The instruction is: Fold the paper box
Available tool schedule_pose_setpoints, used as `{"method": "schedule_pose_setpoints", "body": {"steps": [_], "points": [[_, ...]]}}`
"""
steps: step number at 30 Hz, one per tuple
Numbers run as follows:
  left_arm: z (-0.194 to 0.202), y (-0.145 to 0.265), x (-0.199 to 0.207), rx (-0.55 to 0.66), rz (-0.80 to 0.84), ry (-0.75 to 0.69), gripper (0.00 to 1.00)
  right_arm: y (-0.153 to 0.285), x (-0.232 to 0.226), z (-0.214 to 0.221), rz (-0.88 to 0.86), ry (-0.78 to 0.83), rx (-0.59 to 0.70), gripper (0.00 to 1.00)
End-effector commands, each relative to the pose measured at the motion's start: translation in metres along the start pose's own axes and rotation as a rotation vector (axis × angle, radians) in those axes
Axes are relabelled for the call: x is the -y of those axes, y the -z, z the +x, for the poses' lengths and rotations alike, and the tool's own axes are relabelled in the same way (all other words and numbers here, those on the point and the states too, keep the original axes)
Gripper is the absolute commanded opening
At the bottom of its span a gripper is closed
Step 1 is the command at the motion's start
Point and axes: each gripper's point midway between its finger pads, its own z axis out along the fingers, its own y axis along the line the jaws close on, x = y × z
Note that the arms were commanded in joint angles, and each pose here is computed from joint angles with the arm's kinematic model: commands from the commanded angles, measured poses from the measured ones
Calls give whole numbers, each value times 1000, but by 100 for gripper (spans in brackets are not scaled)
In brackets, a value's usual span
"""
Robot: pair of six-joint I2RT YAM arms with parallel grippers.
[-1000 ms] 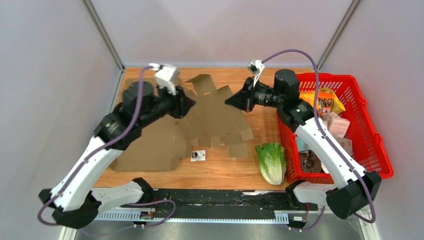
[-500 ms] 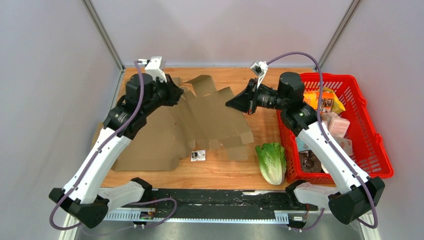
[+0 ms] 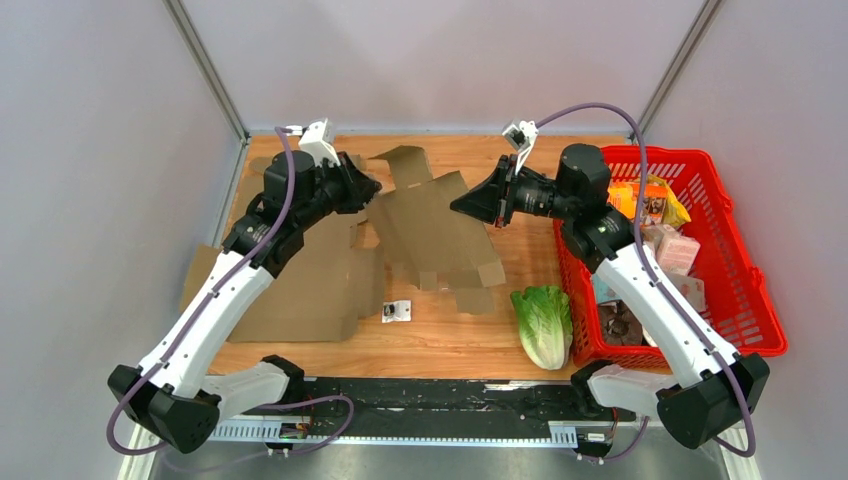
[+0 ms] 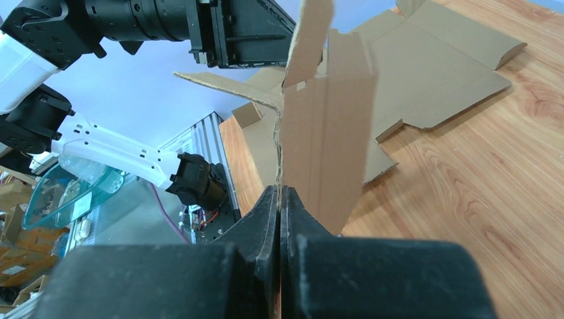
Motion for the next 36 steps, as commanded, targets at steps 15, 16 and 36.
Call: {"method": "schedule_pose_setpoints", "body": {"steps": [15, 16, 36], "points": [[27, 3, 26, -12, 209, 145, 14, -7, -17, -16, -120, -40, 64, 0], [30, 1, 26, -21, 214, 150, 14, -8, -17, -17, -129, -38, 70, 0], [-39, 143, 41, 146, 150, -335, 54, 44, -76, 20, -133, -271, -137, 0]]}}
